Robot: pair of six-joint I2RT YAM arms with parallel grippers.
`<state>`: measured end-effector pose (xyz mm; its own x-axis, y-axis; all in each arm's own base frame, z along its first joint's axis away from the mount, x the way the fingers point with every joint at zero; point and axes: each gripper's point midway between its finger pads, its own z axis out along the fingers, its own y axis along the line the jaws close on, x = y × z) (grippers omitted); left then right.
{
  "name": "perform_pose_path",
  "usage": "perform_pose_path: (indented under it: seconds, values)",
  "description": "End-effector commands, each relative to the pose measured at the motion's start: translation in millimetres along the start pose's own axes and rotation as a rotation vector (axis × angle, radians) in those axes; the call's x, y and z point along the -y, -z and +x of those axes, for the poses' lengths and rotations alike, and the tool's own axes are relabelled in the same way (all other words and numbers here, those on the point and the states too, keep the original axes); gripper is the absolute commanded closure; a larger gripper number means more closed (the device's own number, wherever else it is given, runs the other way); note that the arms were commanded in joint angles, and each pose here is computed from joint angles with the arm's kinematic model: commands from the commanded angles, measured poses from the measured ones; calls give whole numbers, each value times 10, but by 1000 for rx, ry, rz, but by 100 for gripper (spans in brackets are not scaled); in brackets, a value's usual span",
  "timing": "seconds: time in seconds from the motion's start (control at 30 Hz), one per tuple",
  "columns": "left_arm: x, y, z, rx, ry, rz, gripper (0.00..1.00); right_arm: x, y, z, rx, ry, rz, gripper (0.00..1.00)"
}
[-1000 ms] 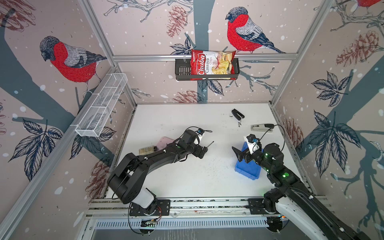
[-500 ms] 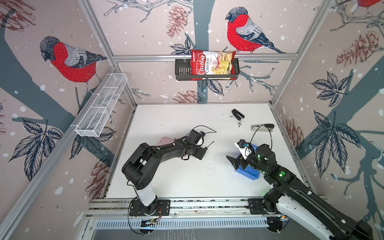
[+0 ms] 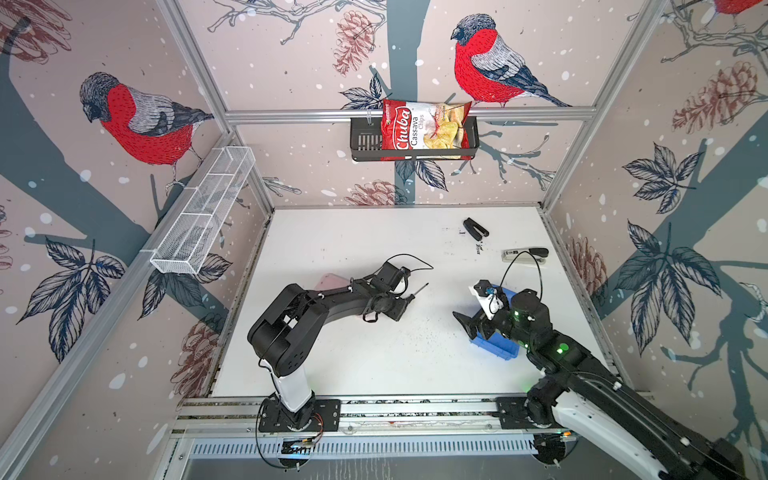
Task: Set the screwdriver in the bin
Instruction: 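Reach the left gripper to the yellow-and-black screwdriver and close on its handle, then lift the screwdriver with the left gripper while the right arm reaches over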
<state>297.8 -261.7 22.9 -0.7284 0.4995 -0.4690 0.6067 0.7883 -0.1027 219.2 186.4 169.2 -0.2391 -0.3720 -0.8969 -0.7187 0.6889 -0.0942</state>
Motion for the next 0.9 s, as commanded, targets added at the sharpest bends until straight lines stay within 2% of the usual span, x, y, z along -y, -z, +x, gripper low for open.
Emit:
perform_pose_path:
  seconds: [0.0, 0.2, 0.37, 0.63, 0.77, 0.87]
  values:
    - [10, -10, -7, 3, -13, 1, 49, 18, 6, -69, 29, -8, 10, 0]
    - [43, 0, -18, 20, -24, 19, 69, 27, -4, -60, 29, -17, 15, 0]
    - [55, -5, -23, 28, -27, 29, 82, 25, -16, -62, 30, -20, 14, 0]
    - [39, 62, -122, 67, -38, 12, 86, 36, -20, -94, 50, -68, 18, 0]
    - [62, 176, -256, 132, -45, 19, 88, 16, -13, -172, 73, -85, 1, 0]
    - [92, 292, -381, 197, -32, 34, 93, -4, -19, -244, 81, -99, -17, 0]
